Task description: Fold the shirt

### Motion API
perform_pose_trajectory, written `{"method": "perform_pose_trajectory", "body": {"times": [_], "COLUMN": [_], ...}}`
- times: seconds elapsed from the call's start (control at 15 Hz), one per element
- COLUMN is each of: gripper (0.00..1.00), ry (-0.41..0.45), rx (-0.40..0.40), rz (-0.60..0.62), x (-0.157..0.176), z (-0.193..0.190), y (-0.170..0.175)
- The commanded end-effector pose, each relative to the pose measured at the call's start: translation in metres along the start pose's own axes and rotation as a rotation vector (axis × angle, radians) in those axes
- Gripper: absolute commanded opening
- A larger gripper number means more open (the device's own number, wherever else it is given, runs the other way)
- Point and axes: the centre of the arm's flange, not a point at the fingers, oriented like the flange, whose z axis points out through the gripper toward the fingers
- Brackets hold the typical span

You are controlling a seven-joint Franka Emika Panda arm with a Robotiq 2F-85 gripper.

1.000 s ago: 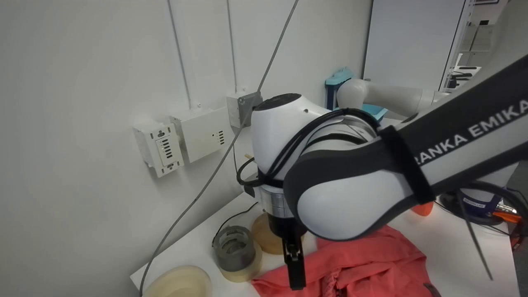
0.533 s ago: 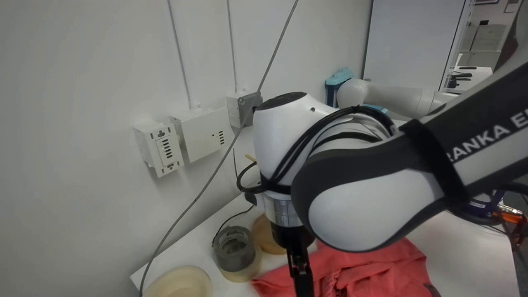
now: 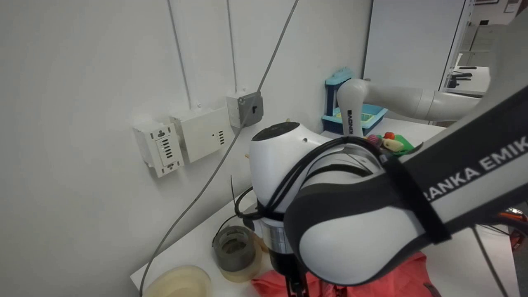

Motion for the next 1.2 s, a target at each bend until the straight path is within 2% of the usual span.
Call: {"method": "perform_pose_trajectory", "body": {"times": [0.0, 0.33, 0.47, 1.0, 1.13], "gripper": [1.0, 1.0, 1.0, 1.0, 0.93], "ry": [0.03, 0.068, 0.077, 0.087, 0.092], "rx": [-0.025, -0.159, -0.183, -0.201, -0.209], "rz": [0.005, -0.007, -0.013, 0.001, 0.003], "x": [0.022, 0.045, 0.052, 0.057, 0.058], "z": [0.018, 0.026, 0.029, 0.048, 0.052], "y": [0.024, 0.049, 0.055, 0.07, 0.073]}}
